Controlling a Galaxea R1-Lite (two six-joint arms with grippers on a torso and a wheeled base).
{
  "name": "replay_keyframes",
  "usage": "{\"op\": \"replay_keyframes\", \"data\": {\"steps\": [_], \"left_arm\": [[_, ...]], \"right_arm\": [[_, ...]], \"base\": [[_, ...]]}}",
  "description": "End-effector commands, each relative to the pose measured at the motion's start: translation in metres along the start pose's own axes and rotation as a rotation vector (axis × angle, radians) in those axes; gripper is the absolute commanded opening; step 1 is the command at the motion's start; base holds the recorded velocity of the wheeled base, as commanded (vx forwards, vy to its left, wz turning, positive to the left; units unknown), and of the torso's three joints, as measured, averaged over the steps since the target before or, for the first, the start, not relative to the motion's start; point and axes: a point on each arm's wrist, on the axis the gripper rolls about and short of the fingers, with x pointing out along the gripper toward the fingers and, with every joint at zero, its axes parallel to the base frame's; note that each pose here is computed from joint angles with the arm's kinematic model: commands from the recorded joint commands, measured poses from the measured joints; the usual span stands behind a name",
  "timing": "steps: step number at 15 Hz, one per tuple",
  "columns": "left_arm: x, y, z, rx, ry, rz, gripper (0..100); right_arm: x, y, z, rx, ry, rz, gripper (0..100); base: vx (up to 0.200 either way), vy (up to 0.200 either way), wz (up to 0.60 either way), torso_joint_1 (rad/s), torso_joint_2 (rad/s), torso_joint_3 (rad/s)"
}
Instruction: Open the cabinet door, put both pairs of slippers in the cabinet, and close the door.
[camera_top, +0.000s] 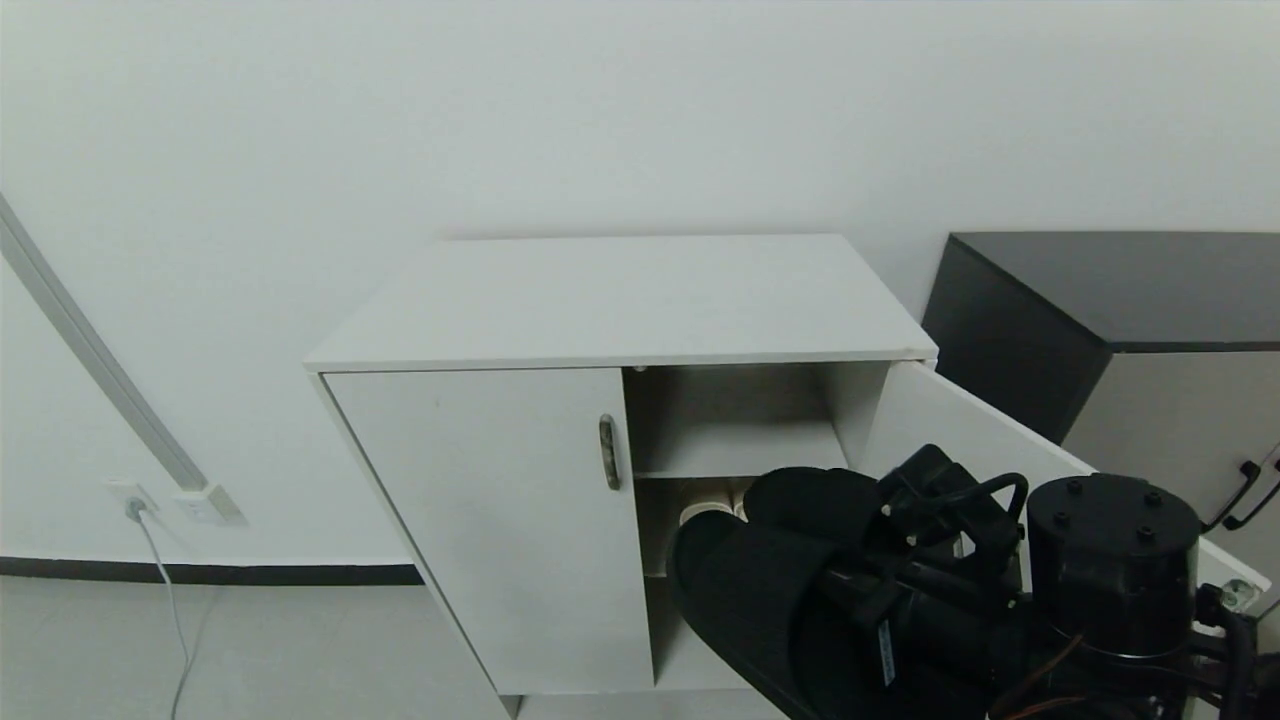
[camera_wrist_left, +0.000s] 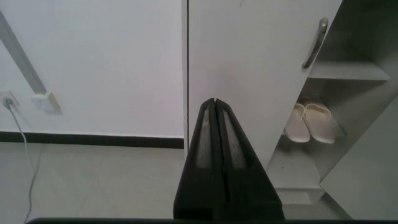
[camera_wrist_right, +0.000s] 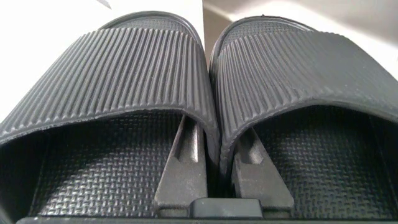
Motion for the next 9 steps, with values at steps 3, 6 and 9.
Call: {"op": "replay_keyframes", "data": {"steps": [3, 6, 9], "left_arm": [[0.0001, 0.0, 0.0001, -0.001, 0.001, 0.0, 0], [0.0001, 0.0, 0.0001, -0.001, 0.001, 0.0, 0], [0.0001, 0.0, 0.0001, -0.001, 0.001, 0.0, 0]], "right_arm": [[-0.0001, 0.0008, -0.0015, -0.001, 0.005, 0.003, 0], [-0.0006, 0.0012, -0.0016, -0.002, 0.005, 0.005, 0], [-0.001, 0.0018, -0.0036, -0.003, 0.013, 0.007, 0]], "base": [[0.0, 0.0, 0.0, -0.185, 0.5, 0.323], [0.0, 0.0, 0.0, -0.159, 0.49, 0.328], [0.0, 0.0, 0.0, -0.136, 0.47, 0.334]]}}
